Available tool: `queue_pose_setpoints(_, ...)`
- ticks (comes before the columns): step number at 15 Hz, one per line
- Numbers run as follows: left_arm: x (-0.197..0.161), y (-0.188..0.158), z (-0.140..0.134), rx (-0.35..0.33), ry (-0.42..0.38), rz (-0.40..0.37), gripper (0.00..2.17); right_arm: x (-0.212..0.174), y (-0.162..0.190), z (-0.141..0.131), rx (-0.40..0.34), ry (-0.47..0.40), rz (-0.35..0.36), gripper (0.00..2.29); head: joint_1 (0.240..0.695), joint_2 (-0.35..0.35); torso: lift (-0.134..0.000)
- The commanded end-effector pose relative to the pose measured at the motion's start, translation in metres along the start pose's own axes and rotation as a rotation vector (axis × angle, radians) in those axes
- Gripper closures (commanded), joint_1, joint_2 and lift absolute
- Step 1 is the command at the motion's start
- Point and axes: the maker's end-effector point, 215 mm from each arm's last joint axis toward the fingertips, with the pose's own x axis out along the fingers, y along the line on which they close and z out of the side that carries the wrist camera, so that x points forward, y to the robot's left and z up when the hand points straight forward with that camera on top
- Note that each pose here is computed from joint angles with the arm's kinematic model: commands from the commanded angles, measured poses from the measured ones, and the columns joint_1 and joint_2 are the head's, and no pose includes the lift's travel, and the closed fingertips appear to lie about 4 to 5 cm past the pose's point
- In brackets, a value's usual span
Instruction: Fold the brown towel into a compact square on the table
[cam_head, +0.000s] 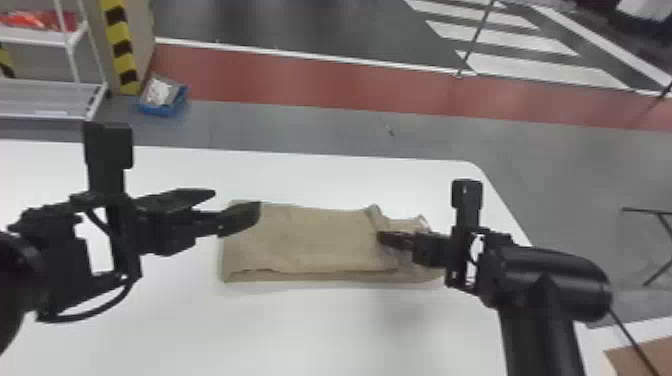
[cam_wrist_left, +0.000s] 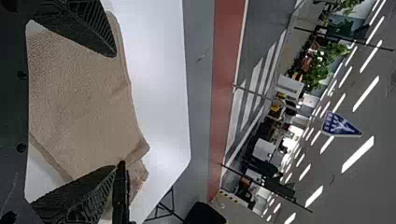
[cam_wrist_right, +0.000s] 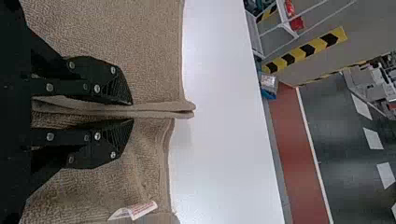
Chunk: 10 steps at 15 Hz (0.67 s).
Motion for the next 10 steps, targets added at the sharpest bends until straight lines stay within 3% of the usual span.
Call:
queue_pose_setpoints(1,-0.0007,-0.0010,0.0025,0.003,-0.005,-0.001,0.03,-0.0002,0.0015,-0.0034,0.002,0.003,0.005,0.99,0.695,-0.262,-0.124)
queue_pose_setpoints(2,-0.0012,-0.0024,0.0014,0.003,-0.002,-0.002,0.03,-0.0012,0.0017,-0.0013,-0.004,0.000,0.001,0.94,0.695,-0.260,-0.124)
queue_pose_setpoints(3,-0.0022,-0.0041,0.0029,0.006,-0.006,-0.004,0.03,-0.0008,0.0023,-0.0046,-0.003,0.012,-0.002,0.57,0.695,-0.260,-0.124)
queue_pose_setpoints(4,-0.0027,-0.0043,0.0045,0.007,-0.009,-0.004,0.03,-0.0011,0.0013,-0.0044,-0.007,0.013,-0.007,0.43,0.695,-0.261,-0.124)
queue_pose_setpoints(10,-0.0027,-0.0043,0.0045,0.007,-0.009,-0.004,0.03,-0.0012,0.0067,0.0048,-0.020,0.000,-0.002,0.43,0.695,-0.261,-0.124)
